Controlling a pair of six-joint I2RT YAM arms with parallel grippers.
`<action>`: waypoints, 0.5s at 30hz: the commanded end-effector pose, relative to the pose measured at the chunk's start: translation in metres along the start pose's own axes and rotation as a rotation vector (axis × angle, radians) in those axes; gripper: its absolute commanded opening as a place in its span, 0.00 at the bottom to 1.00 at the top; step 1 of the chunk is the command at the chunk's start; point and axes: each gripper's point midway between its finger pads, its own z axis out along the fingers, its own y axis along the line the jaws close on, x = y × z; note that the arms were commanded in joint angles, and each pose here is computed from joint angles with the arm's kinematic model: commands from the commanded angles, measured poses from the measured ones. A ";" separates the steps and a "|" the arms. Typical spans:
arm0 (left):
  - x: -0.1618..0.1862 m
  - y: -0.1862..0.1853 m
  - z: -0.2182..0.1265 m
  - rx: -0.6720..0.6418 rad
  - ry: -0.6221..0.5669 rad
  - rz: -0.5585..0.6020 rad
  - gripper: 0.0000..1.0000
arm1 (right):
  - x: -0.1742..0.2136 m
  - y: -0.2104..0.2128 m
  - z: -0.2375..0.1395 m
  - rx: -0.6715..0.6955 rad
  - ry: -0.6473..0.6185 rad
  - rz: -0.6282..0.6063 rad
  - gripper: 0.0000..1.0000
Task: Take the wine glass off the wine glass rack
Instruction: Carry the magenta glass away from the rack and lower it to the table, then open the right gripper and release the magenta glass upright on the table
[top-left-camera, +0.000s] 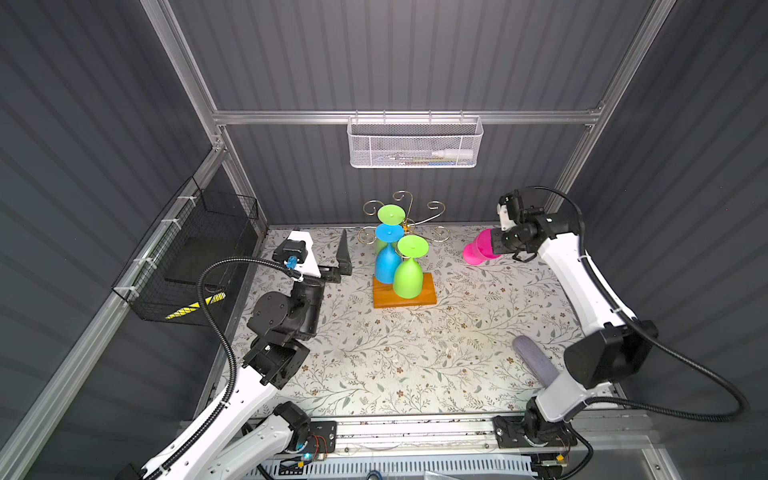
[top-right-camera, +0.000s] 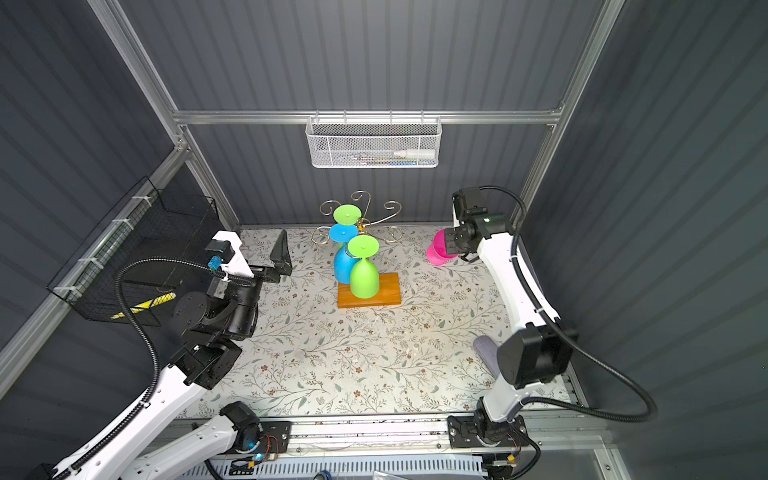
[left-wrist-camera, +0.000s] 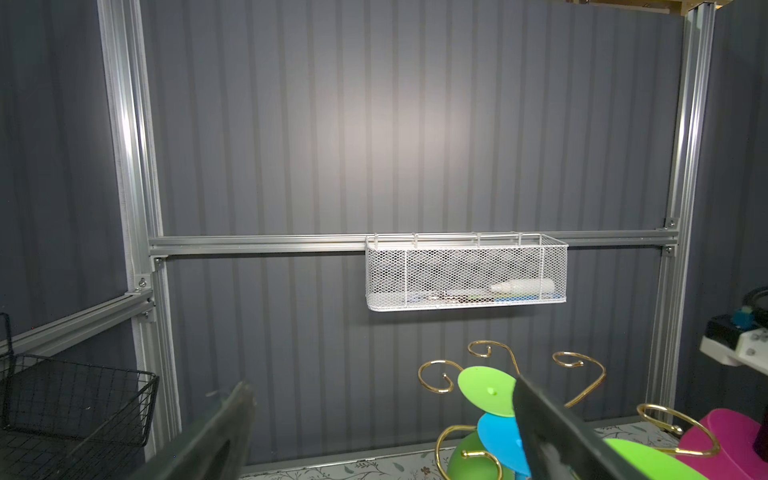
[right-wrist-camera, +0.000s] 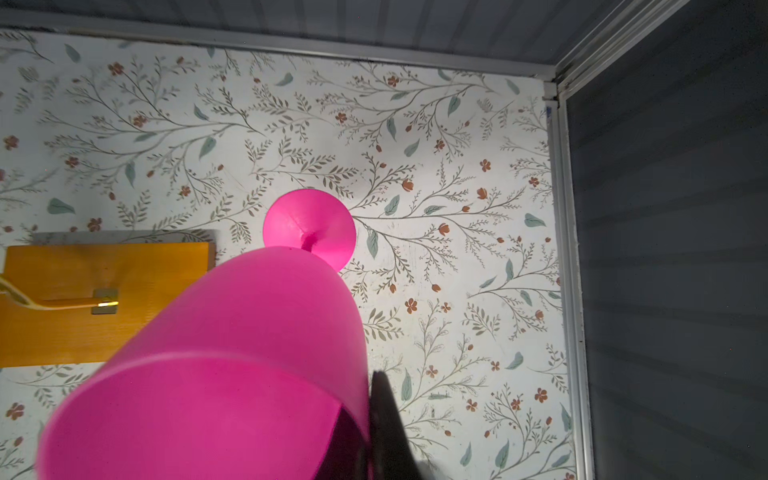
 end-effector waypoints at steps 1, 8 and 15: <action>0.007 0.009 -0.005 -0.036 0.030 0.007 0.98 | 0.004 -0.001 0.018 -0.002 0.071 -0.031 0.00; 0.013 0.011 -0.008 -0.043 0.048 0.011 0.98 | 0.015 0.005 0.068 -0.028 0.187 -0.031 0.00; 0.019 0.009 -0.006 -0.042 0.066 0.031 0.99 | 0.017 0.009 0.084 -0.039 0.210 -0.025 0.09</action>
